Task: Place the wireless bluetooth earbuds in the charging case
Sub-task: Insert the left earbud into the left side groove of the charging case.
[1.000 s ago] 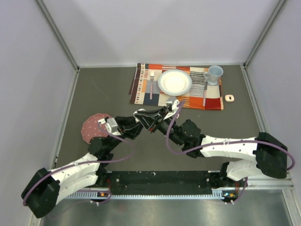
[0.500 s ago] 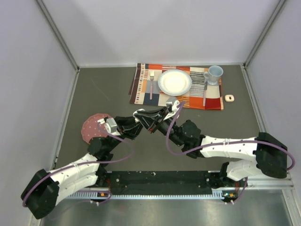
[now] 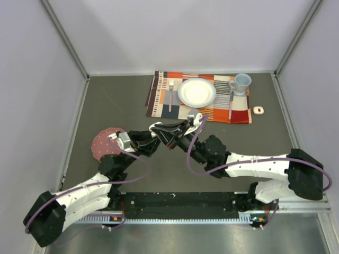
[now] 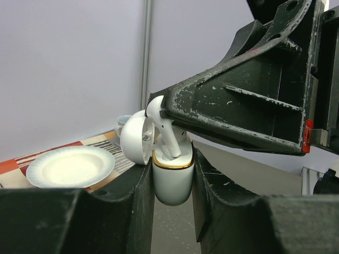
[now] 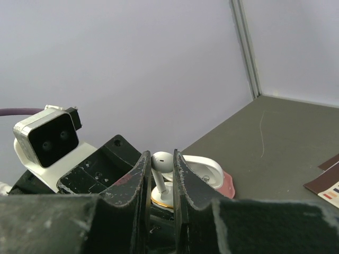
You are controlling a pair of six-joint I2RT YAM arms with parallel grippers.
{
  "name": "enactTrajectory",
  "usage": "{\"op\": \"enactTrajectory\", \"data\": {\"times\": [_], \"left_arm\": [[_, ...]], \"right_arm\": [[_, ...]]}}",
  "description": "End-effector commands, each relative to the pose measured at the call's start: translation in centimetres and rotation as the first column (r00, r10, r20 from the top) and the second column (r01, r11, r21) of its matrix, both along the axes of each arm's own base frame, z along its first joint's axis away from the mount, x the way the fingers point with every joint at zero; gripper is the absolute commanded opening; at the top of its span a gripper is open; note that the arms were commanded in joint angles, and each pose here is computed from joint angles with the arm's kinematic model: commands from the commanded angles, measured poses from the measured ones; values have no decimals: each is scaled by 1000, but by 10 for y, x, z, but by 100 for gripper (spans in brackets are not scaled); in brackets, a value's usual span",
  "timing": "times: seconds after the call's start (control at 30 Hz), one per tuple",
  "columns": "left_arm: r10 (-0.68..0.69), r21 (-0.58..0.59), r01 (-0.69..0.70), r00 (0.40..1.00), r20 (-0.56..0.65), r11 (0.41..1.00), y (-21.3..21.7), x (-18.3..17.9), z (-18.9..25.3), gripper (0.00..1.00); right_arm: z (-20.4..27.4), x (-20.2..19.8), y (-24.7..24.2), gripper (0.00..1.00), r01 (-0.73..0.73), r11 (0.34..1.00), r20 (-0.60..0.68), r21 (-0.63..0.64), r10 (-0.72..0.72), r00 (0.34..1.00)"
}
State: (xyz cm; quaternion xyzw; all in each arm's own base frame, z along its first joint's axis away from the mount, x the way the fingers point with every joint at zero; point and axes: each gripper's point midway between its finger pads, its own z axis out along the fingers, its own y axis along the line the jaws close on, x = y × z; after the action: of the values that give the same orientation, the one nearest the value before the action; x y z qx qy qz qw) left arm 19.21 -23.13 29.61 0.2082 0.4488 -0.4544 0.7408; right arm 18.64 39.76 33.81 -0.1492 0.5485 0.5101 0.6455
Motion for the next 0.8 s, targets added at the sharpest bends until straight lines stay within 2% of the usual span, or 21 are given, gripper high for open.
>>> {"op": "enactTrajectory", "data": {"times": [0.0, 0.77], "left_arm": [[-7, -160, 35, 985, 170, 986, 19, -26, 54, 0], [43, -210, -5, 983, 176, 978, 32, -27, 61, 0]], "right_arm": [[-20, 7, 4, 2, 43, 997, 0, -72, -43, 999], [-30, 7, 5, 2, 49, 993, 19, -110, -47, 999]]}}
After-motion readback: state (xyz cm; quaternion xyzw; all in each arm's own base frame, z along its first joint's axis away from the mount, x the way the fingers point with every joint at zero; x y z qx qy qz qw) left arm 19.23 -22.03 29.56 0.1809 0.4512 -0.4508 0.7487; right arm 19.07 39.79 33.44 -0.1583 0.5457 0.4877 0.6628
